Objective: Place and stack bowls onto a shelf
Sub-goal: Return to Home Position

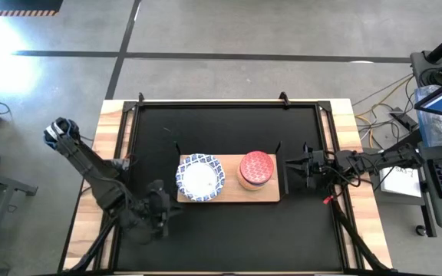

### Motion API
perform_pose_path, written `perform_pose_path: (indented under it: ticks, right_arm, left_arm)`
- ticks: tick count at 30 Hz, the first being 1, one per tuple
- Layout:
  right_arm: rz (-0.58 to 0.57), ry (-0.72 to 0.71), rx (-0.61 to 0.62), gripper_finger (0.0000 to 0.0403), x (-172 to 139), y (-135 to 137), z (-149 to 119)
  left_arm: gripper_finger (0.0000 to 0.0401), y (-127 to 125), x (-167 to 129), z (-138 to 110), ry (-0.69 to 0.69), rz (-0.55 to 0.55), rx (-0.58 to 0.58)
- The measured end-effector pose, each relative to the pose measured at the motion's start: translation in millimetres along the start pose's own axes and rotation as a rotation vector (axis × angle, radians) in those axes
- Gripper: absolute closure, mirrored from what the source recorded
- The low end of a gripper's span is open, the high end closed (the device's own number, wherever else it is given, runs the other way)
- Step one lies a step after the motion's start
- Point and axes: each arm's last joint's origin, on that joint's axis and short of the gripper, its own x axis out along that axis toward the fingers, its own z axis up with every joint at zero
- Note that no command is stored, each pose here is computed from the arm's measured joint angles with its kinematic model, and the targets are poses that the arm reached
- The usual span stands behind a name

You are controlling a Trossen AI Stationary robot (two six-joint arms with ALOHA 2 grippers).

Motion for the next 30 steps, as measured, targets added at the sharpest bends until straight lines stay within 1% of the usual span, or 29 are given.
perform_pose_path:
  ticks: [5, 10, 13, 15, 18, 20, 23, 25, 28, 30]
  right_arm:
    - [0.000, 0.000, 0.000, 0.0339, 0.0, 0.0, 0.0]
    - [0.000, 0.000, 0.000, 0.0339, 0.0, 0.0, 0.0]
    - [0.000, -0.001, -0.001, 0.0339, 0.0, 0.0, 0.1]
    - [0.000, 0.000, -0.001, 0.0339, 0.0, 0.0, -0.1]
    - [0.000, 0.000, -0.001, 0.0339, 0.0, 0.0, -0.1]
    - [0.000, 0.000, -0.001, 0.0339, 0.0, 0.0, -0.1]
    - [0.000, -0.001, -0.001, 0.0339, 0.1, 0.0, -0.1]
    - [0.000, -0.002, -0.001, 0.0339, 0.1, 0.0, -0.1]
    - [0.000, -0.002, -0.001, 0.0339, 0.1, 0.0, -0.1]
    - [0.000, -0.002, -0.001, 0.0339, 0.1, 0.0, -0.1]
  left_arm:
    - [0.0365, 17.8, 17.6, 20.6, -0.042, 0.080, -0.098]
    - [0.0365, 42.2, 33.6, 39.8, -0.075, 0.181, -0.184]
    - [0.0365, 58.7, 38.1, 48.1, -0.110, 0.220, -0.246]
    - [0.0365, 70.5, 34.7, 51.1, -0.163, 0.210, -0.300]
    - [0.0365, 85.2, 23.3, 51.2, -0.310, 0.125, -0.347]
    - [0.0365, 92.2, 15.3, 47.6, -0.436, 0.052, -0.319]
    - [0.0365, 101.5, 1.5, 42.7, -0.644, -0.028, -0.236]
    - [0.0365, 107.3, -5.5, 37.5, -0.739, -0.063, -0.178]
    - [0.0365, 114.9, -9.7, 27.3, -0.787, -0.058, -0.098]
    - [0.0365, 120.0, -12.6, 21.0, -0.786, -0.052, -0.085]
